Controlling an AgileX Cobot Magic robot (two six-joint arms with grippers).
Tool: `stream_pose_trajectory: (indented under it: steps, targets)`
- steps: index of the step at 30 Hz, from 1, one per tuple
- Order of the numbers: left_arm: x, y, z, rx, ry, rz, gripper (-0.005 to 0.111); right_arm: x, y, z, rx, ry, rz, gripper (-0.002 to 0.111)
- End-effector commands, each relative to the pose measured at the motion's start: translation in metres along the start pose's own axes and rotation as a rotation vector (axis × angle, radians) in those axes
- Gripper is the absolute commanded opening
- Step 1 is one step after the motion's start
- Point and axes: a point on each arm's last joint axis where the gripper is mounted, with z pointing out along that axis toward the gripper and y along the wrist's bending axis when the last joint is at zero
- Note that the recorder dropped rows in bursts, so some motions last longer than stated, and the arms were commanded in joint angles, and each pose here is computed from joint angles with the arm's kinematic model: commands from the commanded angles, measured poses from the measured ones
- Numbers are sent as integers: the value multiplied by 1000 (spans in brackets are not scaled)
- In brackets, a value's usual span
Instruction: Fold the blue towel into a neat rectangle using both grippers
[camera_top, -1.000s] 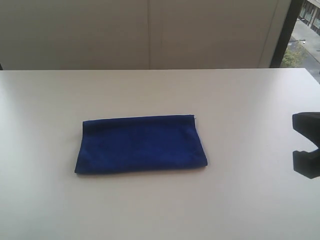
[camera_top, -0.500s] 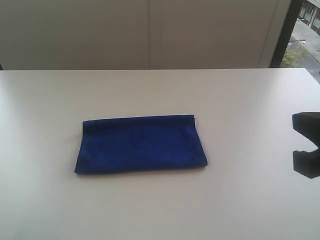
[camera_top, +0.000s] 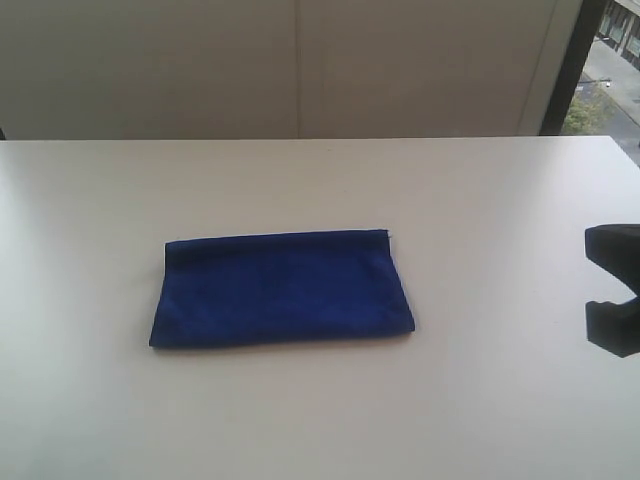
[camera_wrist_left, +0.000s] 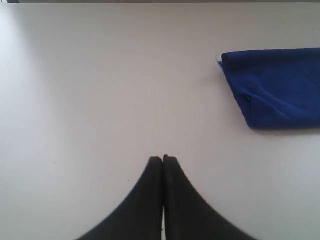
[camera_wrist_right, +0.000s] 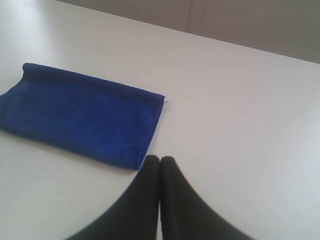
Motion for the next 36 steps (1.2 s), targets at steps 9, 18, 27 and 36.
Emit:
stream_pose_trajectory:
  steps: [9,18,27,36]
  targets:
    - [0,0,0,2,-8,6,0,0,-1,0,8,-10,6,0]
    - [0,0,0,2,-8,6,0,0,-1,0,8,-10,6,0]
    - [0,0,0,2,-8,6,0,-5,-1,-8,3,-91,17,0]
    - [0,0,0,2,-8,6,0,52,-22,-35,248,-286,64,0]
